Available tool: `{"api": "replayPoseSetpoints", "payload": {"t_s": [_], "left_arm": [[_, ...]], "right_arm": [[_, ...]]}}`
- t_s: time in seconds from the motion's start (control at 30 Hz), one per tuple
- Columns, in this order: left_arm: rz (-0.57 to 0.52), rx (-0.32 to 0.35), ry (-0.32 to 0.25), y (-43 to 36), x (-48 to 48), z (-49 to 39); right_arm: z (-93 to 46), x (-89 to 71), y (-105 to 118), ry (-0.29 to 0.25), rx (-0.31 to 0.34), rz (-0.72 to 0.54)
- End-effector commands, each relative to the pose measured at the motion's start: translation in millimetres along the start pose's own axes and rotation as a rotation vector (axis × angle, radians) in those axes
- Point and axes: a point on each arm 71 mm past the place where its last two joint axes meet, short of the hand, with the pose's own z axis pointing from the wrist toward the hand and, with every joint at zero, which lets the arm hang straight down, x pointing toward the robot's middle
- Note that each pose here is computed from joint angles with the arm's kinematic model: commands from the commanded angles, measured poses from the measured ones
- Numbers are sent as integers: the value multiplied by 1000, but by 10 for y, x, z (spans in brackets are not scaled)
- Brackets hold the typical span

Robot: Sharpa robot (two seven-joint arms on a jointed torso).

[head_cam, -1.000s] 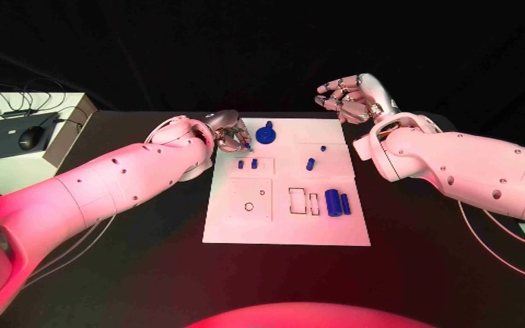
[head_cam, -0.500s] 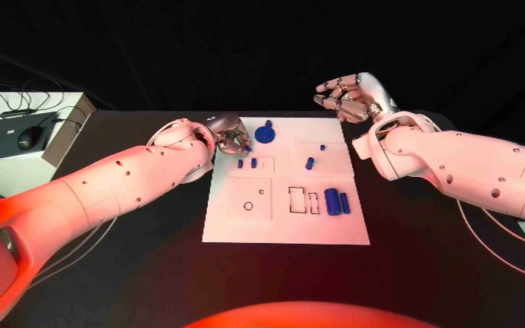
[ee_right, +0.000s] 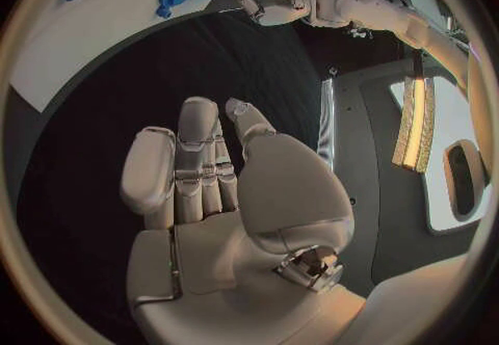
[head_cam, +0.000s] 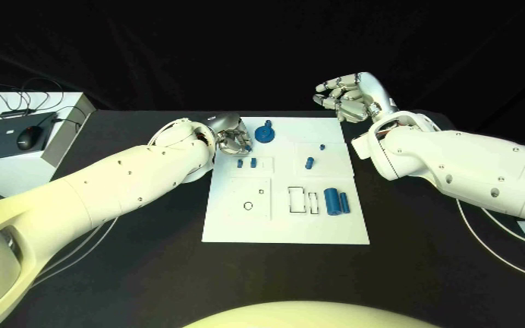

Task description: Assemble the parts on the task board

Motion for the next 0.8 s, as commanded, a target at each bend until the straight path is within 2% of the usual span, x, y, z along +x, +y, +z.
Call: {"api": "replayPoseSetpoints", "payload": {"t_s": [0.03,0.8], "left_arm": [[6,12,13,-27,32,7],[4,12,46,-83,84,37]], "right_arm": [[1,10,18,10,-16,-2],[3,10,15,11,-15,-3]]}}
